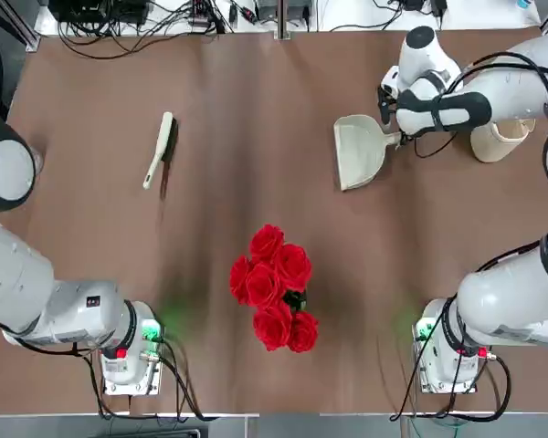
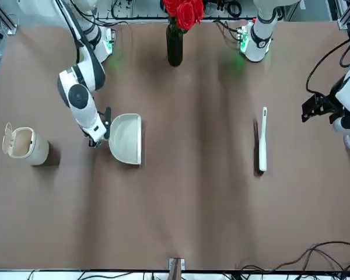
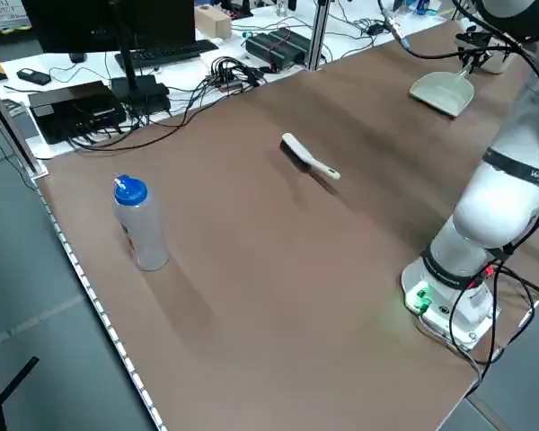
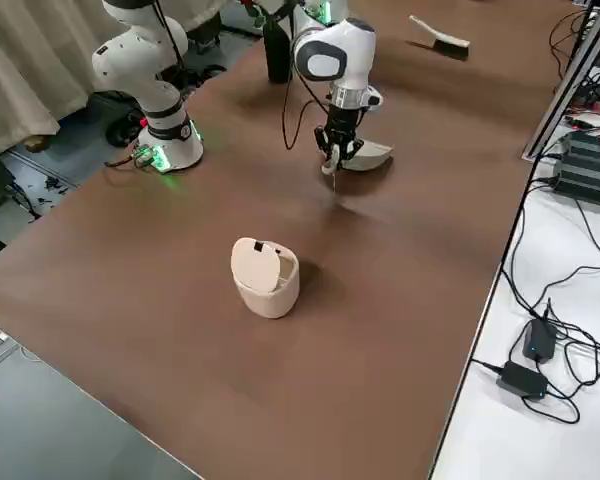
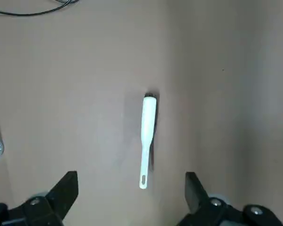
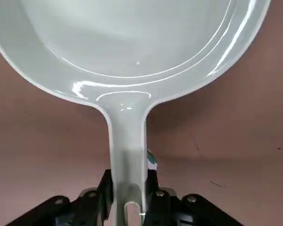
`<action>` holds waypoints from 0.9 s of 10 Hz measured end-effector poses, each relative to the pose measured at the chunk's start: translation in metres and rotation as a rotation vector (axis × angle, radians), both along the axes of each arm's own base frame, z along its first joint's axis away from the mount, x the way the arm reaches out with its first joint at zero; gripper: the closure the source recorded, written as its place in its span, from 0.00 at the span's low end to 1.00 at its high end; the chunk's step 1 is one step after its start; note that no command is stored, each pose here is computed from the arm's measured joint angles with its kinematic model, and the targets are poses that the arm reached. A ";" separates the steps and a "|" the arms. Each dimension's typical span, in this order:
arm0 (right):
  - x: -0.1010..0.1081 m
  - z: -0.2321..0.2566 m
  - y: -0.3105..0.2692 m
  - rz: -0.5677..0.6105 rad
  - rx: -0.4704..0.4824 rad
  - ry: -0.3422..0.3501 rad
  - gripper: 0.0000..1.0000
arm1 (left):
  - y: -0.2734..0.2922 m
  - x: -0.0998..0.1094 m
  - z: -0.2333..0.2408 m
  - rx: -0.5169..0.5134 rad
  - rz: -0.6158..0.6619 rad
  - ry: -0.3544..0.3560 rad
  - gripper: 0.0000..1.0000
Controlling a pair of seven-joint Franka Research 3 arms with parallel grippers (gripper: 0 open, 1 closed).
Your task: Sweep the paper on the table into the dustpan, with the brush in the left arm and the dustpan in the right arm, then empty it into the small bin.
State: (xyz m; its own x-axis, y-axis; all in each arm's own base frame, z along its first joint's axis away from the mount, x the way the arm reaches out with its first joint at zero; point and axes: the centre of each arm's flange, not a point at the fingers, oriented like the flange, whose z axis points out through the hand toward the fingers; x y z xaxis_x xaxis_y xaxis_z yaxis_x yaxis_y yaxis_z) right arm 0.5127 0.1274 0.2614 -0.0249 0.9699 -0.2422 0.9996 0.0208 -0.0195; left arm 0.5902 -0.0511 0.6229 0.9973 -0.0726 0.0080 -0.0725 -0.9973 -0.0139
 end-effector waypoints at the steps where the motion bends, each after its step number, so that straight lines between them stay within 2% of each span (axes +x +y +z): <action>1: 0.002 -0.006 -0.005 -0.001 0.002 -0.002 0.67 | -0.001 0.000 0.000 0.000 -0.001 0.000 0.00; 7: 0.003 -0.014 -0.010 -0.004 0.002 0.007 0.67 | -0.002 0.000 0.000 0.000 -0.004 0.000 0.00; 8: 0.003 -0.014 -0.010 -0.004 0.002 0.006 0.66 | -0.003 0.000 0.000 0.000 -0.006 0.000 0.00; 9: 0.005 -0.012 -0.010 -0.003 0.002 0.002 0.55 | -0.003 0.000 0.000 0.000 -0.006 0.000 0.00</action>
State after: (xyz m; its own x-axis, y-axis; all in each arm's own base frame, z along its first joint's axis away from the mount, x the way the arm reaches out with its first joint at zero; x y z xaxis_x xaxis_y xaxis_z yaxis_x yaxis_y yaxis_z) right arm 0.5173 0.1178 0.2491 -0.0220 0.9706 -0.2398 0.9996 0.0173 -0.0218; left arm 0.5898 -0.0544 0.6231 0.9969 -0.0783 0.0083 -0.0782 -0.9968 -0.0138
